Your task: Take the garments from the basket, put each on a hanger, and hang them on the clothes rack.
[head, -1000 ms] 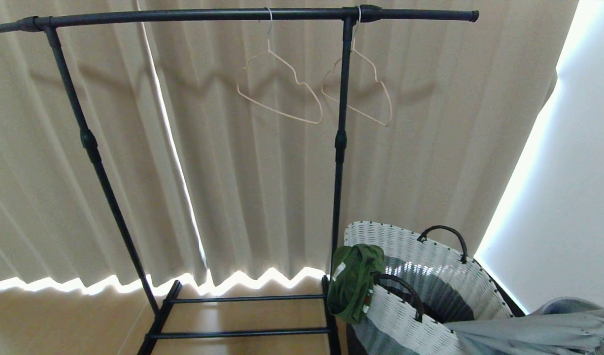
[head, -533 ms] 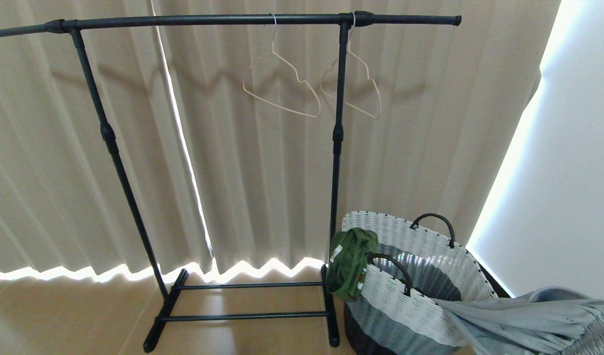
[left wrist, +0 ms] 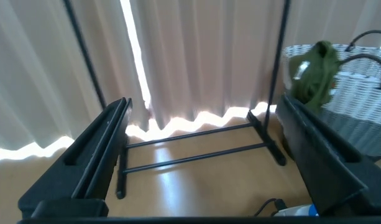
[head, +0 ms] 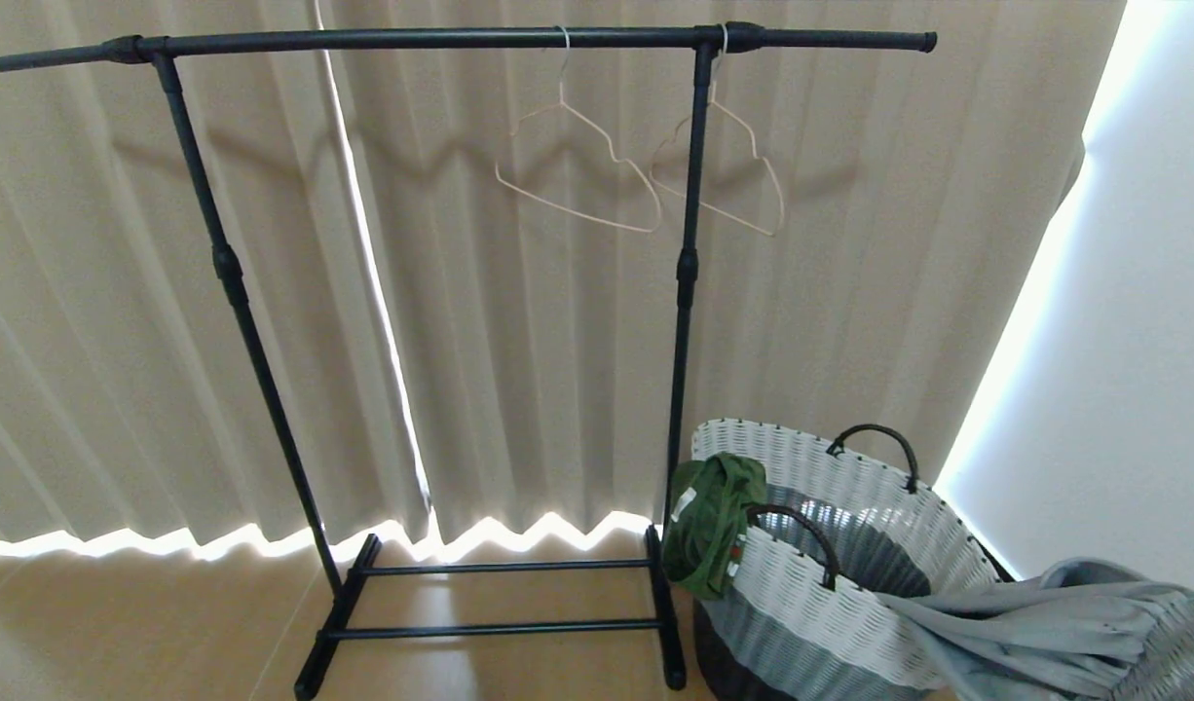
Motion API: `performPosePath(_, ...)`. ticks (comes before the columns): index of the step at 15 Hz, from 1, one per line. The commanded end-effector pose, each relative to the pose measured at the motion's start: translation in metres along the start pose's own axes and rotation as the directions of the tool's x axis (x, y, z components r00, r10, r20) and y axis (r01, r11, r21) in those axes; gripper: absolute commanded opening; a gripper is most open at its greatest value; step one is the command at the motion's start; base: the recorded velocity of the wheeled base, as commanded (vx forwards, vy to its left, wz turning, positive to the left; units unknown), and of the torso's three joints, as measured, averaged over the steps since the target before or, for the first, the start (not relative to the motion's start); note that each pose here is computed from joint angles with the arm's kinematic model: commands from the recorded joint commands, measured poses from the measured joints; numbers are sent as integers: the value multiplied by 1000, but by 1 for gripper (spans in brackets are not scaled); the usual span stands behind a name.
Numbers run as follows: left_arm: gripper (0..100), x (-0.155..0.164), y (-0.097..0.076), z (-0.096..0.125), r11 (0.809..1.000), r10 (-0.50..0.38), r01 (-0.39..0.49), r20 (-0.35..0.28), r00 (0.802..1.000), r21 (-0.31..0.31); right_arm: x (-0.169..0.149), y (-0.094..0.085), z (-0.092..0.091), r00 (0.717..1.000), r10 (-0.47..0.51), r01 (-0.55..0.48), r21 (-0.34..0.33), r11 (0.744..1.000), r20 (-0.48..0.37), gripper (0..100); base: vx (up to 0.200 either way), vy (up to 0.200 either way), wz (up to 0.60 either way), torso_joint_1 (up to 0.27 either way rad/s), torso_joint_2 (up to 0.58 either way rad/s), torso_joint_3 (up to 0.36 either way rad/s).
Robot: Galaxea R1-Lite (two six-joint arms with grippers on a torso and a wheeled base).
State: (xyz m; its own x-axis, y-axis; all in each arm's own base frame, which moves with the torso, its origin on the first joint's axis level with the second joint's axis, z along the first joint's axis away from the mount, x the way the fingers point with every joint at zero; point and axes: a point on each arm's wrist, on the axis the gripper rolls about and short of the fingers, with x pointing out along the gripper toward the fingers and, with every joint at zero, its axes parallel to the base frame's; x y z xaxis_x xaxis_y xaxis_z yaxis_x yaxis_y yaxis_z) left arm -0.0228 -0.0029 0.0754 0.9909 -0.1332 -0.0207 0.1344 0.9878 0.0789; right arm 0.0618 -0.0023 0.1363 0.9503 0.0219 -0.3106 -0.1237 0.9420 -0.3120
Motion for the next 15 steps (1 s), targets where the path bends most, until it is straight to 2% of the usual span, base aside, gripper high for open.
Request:
performPosePath(1,100,0,0,0,1000,2,-2,1,1000,-8,6,-2,7,1000,17,-17,-4,1000,-8,0,0,200,0,-2,2,2)
performPosePath(2,100,0,0,0,1000,2,-2,1,1000,-13,7,-3,9,1000,23,-23,-4,1000,-9,0,0,200,0,7,2,2)
performPosePath(8,100,0,0,0,1000,13,-13,1,1000,-15,25,-4,38,993,117,-117,-36,993,12,0,0,0,0,0,0,0)
performPosePath(13,100,0,0,0,1000,2,-2,1,1000,6,42,1,80,969,229,-221,-87,971,91,0,0,0,0,0,0,0)
performPosePath(14,100,-1,-1,2,999,-44,43,11,999,30,51,0,94,964,243,-234,-93,968,104,0,0,0,0,0,0,0)
performPosePath(15,100,-4,-2,13,991,-123,120,54,991,55,61,0,103,960,260,-252,-88,964,103,0,0,0,0,0,0,0)
